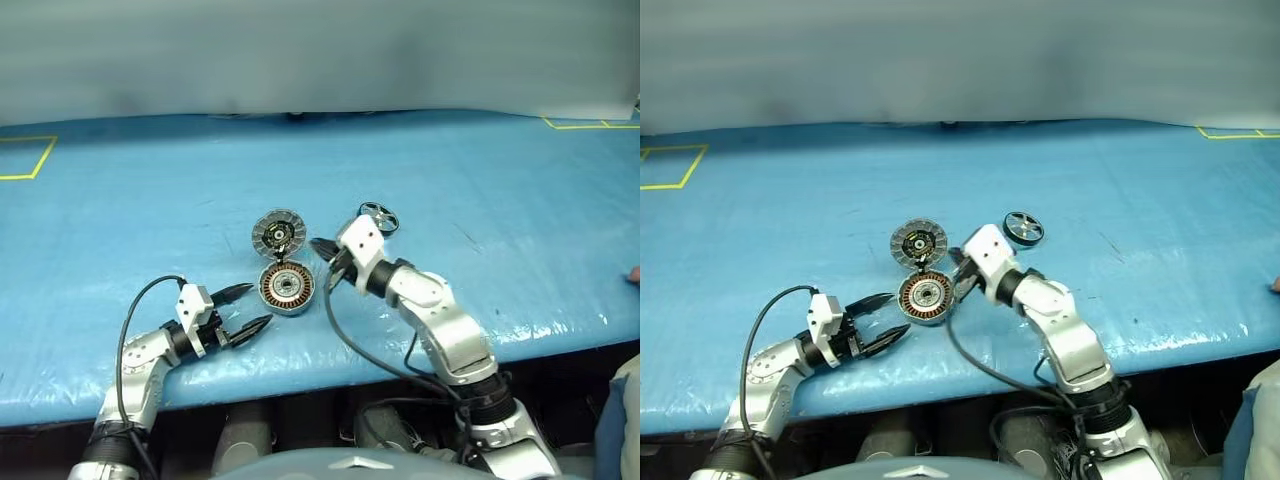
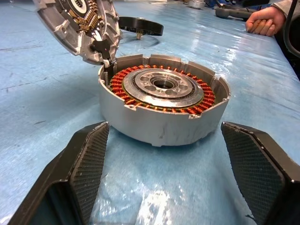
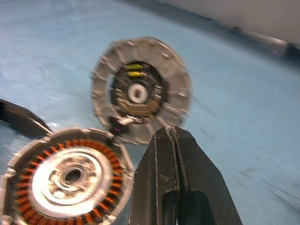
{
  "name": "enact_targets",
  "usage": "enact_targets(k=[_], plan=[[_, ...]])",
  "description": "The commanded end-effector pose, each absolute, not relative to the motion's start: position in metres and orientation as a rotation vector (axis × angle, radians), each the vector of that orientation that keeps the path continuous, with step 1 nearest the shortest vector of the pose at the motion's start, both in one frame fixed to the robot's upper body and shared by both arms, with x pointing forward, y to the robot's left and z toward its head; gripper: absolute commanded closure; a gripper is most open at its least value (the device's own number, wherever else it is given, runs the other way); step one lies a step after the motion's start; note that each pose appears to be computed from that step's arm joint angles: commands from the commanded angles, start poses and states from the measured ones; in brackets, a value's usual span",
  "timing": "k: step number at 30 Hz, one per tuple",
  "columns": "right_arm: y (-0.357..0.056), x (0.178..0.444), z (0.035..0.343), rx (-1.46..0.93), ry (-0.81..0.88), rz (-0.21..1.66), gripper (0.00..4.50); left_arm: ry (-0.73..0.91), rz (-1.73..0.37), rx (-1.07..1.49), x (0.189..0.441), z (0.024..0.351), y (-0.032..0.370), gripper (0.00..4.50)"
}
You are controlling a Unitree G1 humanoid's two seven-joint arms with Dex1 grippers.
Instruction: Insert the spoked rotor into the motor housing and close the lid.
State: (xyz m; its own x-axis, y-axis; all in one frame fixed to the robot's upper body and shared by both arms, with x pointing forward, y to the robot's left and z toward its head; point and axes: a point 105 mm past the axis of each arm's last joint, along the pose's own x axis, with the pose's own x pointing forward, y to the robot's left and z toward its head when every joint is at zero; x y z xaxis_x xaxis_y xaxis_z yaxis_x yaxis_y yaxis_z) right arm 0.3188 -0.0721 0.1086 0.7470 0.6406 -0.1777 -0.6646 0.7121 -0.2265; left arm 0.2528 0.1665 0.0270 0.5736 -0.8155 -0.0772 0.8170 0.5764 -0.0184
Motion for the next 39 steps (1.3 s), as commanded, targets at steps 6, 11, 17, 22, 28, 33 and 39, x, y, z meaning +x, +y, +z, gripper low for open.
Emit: enact_targets(k=[6, 11, 17, 22, 28, 33, 39], plan=[[-0.160, 0.366, 0.115, -0.374, 0.118, 0.376, 3.31, 0.028, -0.942, 0.027, 0.256, 0.041, 0.173, 0.40], [-0.170, 0.376, 0.113, -0.333, 0.135, 0.356, 3.31, 0.035, -0.940, 0.013, 0.254, 0.036, 0.168, 0.40], [-0.171, 0.380, 0.105, -0.317, 0.154, 0.352, 3.31, 0.043, -0.929, 0.011, 0.252, 0.032, 0.168, 0.40], [-0.168, 0.379, 0.104, -0.308, 0.152, 0.362, 3.31, 0.049, -0.924, 0.011, 0.251, 0.030, 0.169, 0.40], [-0.161, 0.372, 0.111, -0.292, 0.126, 0.394, 3.31, 0.052, -0.924, 0.012, 0.252, 0.029, 0.168, 0.40], [-0.152, 0.362, 0.116, -0.291, 0.111, 0.429, 3.31, 0.054, -0.930, 0.010, 0.252, 0.029, 0.166, 0.40], [-0.138, 0.346, 0.117, -0.318, 0.132, 0.526, 3.31, 0.058, -0.936, 0.010, 0.252, 0.028, 0.165, 0.40]])
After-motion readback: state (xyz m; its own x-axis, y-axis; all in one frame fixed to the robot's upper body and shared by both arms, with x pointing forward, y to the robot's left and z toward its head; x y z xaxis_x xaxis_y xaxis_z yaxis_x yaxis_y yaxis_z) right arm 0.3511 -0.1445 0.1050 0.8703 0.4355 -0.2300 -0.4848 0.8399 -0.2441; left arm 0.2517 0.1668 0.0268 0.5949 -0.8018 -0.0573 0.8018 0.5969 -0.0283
